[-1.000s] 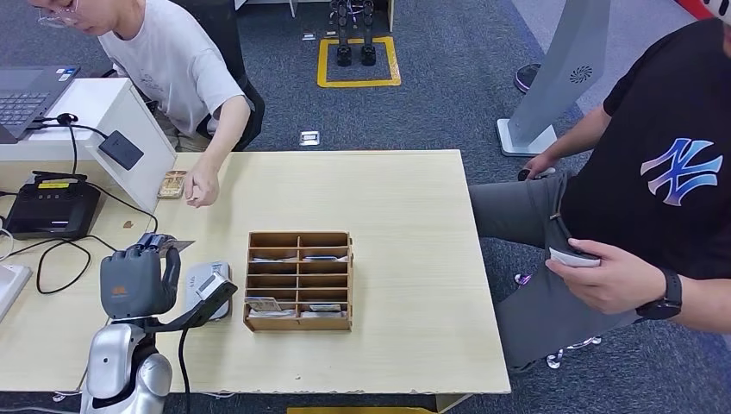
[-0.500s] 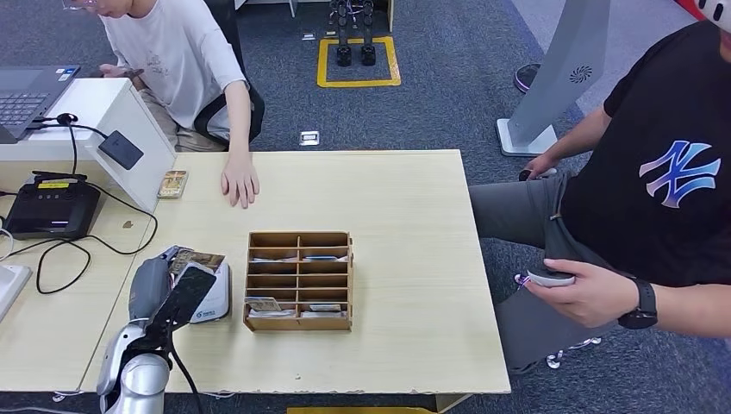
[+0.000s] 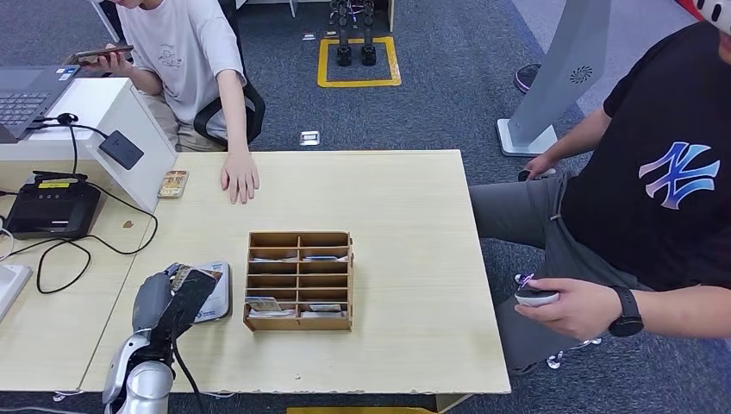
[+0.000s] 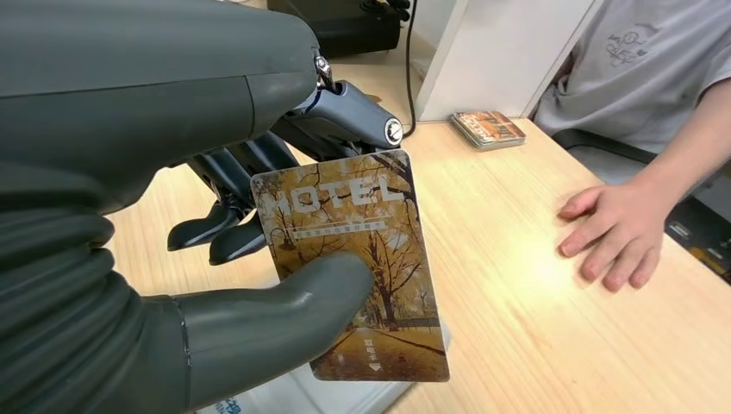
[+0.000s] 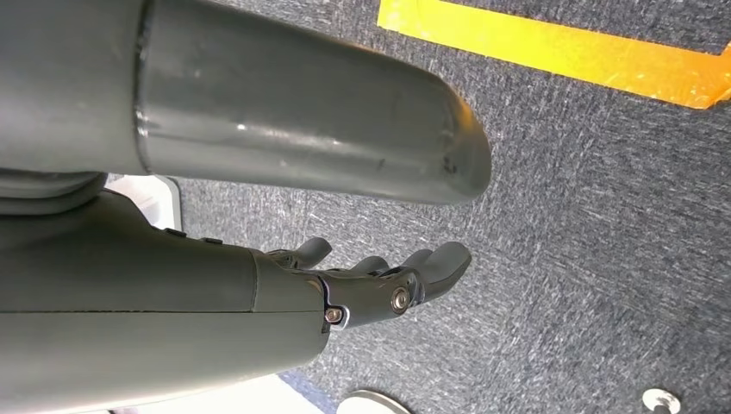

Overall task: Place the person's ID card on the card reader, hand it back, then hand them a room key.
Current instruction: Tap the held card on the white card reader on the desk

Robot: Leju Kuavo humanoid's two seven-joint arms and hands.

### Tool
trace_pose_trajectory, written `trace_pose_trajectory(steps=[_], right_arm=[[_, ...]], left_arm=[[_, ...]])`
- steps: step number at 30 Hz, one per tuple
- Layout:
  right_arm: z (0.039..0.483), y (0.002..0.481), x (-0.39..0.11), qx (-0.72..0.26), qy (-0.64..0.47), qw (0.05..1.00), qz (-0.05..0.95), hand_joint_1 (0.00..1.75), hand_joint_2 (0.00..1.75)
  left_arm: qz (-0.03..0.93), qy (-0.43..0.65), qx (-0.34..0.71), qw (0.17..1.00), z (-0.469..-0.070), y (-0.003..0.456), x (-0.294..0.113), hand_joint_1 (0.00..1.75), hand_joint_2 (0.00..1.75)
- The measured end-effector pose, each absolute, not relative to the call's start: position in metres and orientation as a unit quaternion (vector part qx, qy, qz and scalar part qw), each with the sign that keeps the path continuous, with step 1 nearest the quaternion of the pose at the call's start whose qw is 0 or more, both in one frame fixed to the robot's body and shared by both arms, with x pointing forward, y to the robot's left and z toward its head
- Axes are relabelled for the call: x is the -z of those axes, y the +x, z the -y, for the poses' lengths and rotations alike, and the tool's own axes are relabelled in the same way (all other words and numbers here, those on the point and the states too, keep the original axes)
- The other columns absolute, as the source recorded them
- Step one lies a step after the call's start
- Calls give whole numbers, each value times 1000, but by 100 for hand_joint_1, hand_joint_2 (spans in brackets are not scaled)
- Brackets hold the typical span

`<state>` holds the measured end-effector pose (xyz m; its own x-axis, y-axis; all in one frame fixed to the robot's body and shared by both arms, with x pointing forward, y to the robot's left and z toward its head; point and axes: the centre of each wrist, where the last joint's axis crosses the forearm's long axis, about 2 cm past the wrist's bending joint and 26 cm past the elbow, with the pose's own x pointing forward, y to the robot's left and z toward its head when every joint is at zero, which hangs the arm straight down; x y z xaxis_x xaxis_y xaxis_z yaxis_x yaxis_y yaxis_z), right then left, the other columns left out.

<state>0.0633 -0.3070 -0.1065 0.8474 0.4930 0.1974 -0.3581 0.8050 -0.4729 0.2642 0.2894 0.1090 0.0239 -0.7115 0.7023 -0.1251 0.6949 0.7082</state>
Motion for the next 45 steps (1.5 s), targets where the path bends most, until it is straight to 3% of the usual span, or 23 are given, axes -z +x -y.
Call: trace_pose_trajectory(steps=[22, 45], right_arm=[[308, 64, 106, -237, -217, 934, 155, 0, 0], [303, 63, 107, -235, -214, 935, 154, 0, 0]], left_arm=[[547, 473, 268, 636, -296, 274, -99, 175, 175], [507, 508, 278, 639, -301, 278, -81, 175, 175]])
